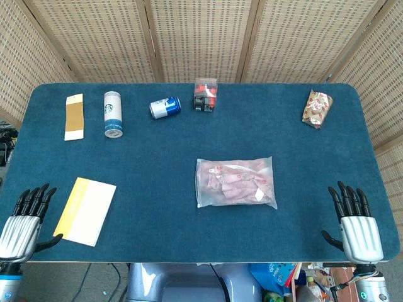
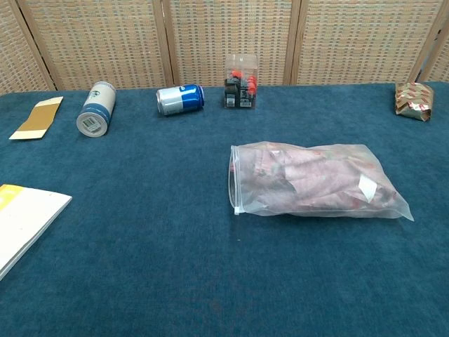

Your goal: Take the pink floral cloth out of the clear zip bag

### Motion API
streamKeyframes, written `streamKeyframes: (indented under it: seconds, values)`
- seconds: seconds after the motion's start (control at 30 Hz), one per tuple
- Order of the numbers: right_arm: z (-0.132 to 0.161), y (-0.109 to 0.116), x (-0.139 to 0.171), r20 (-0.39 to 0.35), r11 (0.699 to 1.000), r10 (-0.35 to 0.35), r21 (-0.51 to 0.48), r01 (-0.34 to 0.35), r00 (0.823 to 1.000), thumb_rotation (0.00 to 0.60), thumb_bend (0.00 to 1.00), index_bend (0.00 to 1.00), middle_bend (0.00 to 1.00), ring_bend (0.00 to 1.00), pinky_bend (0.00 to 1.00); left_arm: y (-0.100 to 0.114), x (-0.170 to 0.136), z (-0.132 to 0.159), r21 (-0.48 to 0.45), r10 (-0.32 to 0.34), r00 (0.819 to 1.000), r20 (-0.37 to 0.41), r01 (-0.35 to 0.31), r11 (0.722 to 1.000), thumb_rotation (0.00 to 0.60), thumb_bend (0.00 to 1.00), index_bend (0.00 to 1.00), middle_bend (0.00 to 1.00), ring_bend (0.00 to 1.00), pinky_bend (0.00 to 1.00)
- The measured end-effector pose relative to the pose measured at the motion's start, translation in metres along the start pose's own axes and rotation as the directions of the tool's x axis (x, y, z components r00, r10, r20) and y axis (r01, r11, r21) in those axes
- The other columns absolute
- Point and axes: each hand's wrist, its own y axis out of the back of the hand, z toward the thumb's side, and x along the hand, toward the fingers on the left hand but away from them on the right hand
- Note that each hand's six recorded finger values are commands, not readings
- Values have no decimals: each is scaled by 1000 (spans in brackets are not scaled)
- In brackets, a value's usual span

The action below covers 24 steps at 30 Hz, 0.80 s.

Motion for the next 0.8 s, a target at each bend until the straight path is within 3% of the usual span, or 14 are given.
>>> streamKeyframes:
  seconds: [0.47, 0.67, 0.8]
  values:
    - [5, -5, -4, -22, 1000, 25, -19, -25, 999, 600, 0, 0, 0, 0, 0, 2, 1, 0, 7, 17, 1000, -2, -17, 1000, 600, 90, 0, 0, 0, 0]
    - [27, -19, -29, -122, 996, 80, -32, -85, 989, 600, 0, 0, 0, 0, 0, 3, 4, -2, 4, 28, 1000, -10, -28, 1000, 600, 89, 0, 0, 0, 0]
    - [52, -31, -59, -206, 989, 139, -10, -144, 969, 600, 0, 0, 0, 0, 0, 1, 6, -3, 6, 26, 1000, -18, -26, 1000, 600, 90, 0, 0, 0, 0]
